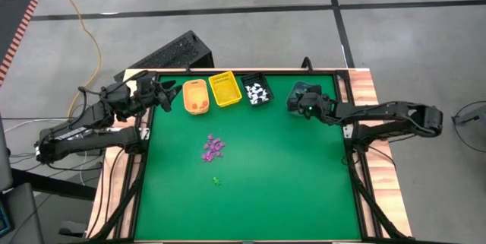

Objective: Sort Halloween decoration
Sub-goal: Put the green skeleton toy into the blue bin

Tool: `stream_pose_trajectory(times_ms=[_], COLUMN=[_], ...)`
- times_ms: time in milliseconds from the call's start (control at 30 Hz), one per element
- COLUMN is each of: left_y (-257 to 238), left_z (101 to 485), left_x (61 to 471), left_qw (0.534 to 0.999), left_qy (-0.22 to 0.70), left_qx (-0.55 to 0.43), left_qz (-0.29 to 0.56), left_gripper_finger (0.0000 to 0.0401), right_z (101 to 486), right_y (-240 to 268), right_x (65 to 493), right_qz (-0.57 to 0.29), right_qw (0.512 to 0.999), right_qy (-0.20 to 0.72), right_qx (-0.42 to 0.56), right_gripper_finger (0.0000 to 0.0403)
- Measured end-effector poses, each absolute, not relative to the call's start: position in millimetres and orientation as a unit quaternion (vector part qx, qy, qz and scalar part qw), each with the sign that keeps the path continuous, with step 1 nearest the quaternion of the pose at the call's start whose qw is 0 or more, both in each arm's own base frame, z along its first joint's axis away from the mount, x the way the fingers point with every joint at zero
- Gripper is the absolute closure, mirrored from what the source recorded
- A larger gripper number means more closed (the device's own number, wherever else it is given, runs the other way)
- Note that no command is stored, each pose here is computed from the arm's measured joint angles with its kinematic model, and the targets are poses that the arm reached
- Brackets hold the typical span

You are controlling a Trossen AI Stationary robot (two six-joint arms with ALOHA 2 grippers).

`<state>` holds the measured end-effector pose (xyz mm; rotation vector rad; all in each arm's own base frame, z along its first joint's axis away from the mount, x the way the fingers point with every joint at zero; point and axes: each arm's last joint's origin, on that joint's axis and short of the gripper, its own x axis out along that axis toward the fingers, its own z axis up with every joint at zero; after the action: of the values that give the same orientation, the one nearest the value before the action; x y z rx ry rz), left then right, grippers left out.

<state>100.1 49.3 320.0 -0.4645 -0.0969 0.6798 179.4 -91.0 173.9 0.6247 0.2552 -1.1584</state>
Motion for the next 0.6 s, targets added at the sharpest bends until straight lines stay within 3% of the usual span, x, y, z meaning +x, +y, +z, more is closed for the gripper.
stream_pose_trajectory(times_ms=[433,600], left_y=[49.4,49.4], left_z=[320.0,320.0], left_x=[100.0,100.0], left_qw=[0.915,0.915], left_qy=[-0.047,-0.047], left_qx=[-0.225,-0.225], left_qz=[0.333,0.333], left_gripper_finger=[0.017,0.017], right_z=[173.1,181.1], right_y=[-102.4,-101.1], right_x=[174.7,182.6], right_qz=[-0.523,-0.458], right_qw=[0.786,0.826], right_qy=[0.131,0.118], right_qx=[0.304,0.307], right_gripper_finger=[0.0237,0.0212])
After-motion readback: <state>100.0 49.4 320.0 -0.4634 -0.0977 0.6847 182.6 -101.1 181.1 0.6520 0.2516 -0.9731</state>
